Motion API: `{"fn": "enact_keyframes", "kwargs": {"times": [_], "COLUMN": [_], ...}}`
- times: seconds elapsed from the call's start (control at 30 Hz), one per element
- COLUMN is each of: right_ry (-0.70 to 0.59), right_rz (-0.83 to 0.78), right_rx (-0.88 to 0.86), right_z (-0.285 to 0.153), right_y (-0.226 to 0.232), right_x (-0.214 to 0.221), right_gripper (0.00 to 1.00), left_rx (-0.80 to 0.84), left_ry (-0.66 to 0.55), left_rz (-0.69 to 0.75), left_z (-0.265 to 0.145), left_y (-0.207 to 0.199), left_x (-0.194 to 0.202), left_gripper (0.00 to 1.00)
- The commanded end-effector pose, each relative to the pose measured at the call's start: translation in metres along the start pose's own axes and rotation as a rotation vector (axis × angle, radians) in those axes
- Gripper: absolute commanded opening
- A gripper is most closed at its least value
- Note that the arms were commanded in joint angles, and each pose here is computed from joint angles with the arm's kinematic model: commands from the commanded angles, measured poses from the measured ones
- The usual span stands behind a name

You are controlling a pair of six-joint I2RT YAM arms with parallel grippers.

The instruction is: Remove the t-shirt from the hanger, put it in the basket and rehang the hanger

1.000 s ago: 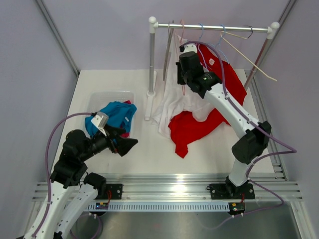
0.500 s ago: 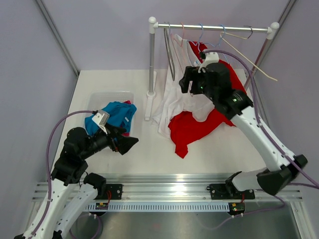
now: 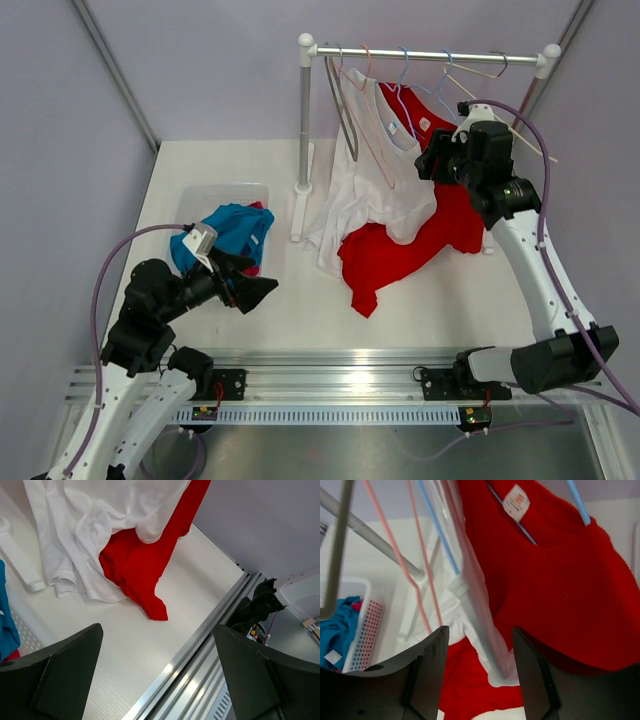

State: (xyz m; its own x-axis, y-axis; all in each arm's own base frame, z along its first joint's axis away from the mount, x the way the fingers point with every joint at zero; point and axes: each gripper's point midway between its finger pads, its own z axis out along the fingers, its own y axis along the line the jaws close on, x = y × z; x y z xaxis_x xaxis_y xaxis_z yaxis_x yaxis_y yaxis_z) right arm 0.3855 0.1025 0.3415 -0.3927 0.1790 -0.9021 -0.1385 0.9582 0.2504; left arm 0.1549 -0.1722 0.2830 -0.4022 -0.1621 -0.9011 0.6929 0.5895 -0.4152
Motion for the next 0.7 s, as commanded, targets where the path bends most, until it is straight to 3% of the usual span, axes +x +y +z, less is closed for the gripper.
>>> {"fn": "enact_keyframes", "kwargs": {"times": [0.0,0.13,0.27,0.37,0.4,0.47,0.67], "right_ry": [0.088,0.087,0.062,0.06,0.06,0.038,-0.055], "right_rz": [-0.041,-0.037,-0.027,-0.038,-0.044,-0.047,-0.045], "right_rx": [-0.137,-0.172,-0.178,-0.194,-0.197,-0.191,-0.175], "right_z": [0.006,0.016,0.019,0.018,0.017,0.013,-0.004], "right_y": [0.013,0.018,0.02,0.023,0.023,0.023,0.025], "right_x": [0.01,0.015,0.009,0.007,0.007,0.002,-0.019], "right_gripper": [0.62,0.59,0.26,0.21,0.1,0.02,0.0], "left_rx": [0.084,0.101,0.107,0.111,0.123,0.144,0.162], "left_ry": [-0.005,0.007,0.01,0.014,0.009,0.016,0.006], "left_rz": [0.004,0.001,0.001,-0.004,-0.006,-0.024,-0.047], "left_z": [0.001,0.002,0.001,0.002,0.003,0.004,0.007], "left_y": [-0.013,-0.015,-0.016,-0.016,-0.018,-0.021,-0.025], "left_x": [0.002,0.005,0.006,0.007,0.005,0.006,-0.001], "left_gripper": [0.99,0.99,0.99,0.99,0.99,0.99,0.99]}}
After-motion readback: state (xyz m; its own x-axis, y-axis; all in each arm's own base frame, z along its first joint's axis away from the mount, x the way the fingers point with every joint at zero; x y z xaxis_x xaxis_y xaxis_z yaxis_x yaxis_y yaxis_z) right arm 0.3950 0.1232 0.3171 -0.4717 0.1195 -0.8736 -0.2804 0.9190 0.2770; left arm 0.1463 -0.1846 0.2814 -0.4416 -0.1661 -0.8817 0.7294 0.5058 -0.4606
